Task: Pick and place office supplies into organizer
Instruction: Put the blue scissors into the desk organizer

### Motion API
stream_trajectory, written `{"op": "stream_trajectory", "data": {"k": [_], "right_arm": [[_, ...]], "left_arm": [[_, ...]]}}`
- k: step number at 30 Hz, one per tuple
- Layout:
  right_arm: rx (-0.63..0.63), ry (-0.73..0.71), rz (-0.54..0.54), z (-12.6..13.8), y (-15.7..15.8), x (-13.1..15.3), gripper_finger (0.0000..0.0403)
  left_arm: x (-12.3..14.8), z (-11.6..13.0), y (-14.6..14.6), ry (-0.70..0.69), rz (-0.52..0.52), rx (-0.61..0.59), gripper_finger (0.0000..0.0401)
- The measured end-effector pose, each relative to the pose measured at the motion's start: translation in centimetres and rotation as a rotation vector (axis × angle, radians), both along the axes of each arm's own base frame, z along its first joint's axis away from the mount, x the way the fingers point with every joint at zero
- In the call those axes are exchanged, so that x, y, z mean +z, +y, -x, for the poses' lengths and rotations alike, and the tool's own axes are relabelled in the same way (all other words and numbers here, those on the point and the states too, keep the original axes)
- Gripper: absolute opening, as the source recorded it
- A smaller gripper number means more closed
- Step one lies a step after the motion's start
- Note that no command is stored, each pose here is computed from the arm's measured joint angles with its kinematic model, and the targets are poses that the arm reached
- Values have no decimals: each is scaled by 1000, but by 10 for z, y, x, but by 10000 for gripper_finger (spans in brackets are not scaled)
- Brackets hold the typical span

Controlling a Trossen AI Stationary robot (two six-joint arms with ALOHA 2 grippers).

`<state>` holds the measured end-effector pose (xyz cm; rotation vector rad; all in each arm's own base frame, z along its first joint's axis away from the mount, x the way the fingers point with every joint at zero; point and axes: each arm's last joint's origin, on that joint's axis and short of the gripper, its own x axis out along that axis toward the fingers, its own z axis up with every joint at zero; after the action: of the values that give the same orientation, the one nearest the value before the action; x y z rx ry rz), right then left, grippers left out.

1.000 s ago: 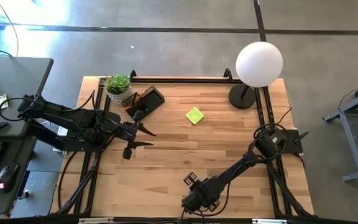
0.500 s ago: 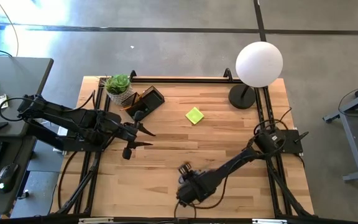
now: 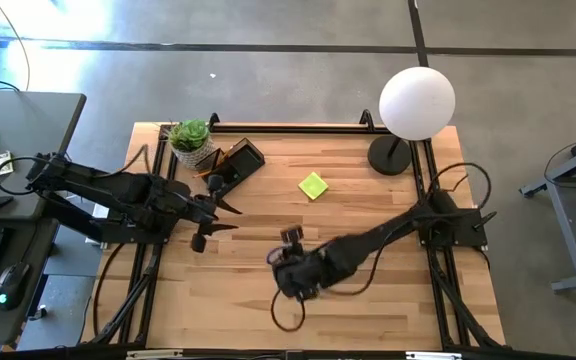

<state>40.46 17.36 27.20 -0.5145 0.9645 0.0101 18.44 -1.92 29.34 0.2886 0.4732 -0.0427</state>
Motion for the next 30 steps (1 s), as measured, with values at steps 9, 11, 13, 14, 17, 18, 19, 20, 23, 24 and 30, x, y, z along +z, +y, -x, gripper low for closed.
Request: {"op": "stream_trajectory", "data": {"k": [9,11,13,14,17,18,19,20,23,24,30], "right_arm": [[-16,-354,-119,-48,-67,34,81],[-10,-425,-146,-58,-82,38,79],[13,-522,-161,-70,-97,42,79],[28,-554,-162,-74,-105,44,80],[100,-684,-200,-87,-129,48,82],[116,-713,-215,-91,-137,47,83],[130,-741,-228,-95,-145,45,84],[141,-772,-237,-99,-153,43,84],[135,-834,-233,-108,-173,36,83],[128,-845,-225,-109,-179,34,83],[103,-1005,-196,-121,-214,22,81]], "left_arm": [[30,57,10,-206,118,142,149],[32,68,12,-225,153,170,149],[33,80,13,-234,174,181,149],[33,86,14,-244,184,175,149],[34,100,13,-299,213,81,149],[33,104,13,-322,216,46,149],[33,107,12,-354,219,15,149],[32,111,12,-383,218,-6,149],[30,122,14,-449,217,-11,149],[30,125,15,-470,215,-3,149],[30,137,16,-525,195,-4,149]]}}
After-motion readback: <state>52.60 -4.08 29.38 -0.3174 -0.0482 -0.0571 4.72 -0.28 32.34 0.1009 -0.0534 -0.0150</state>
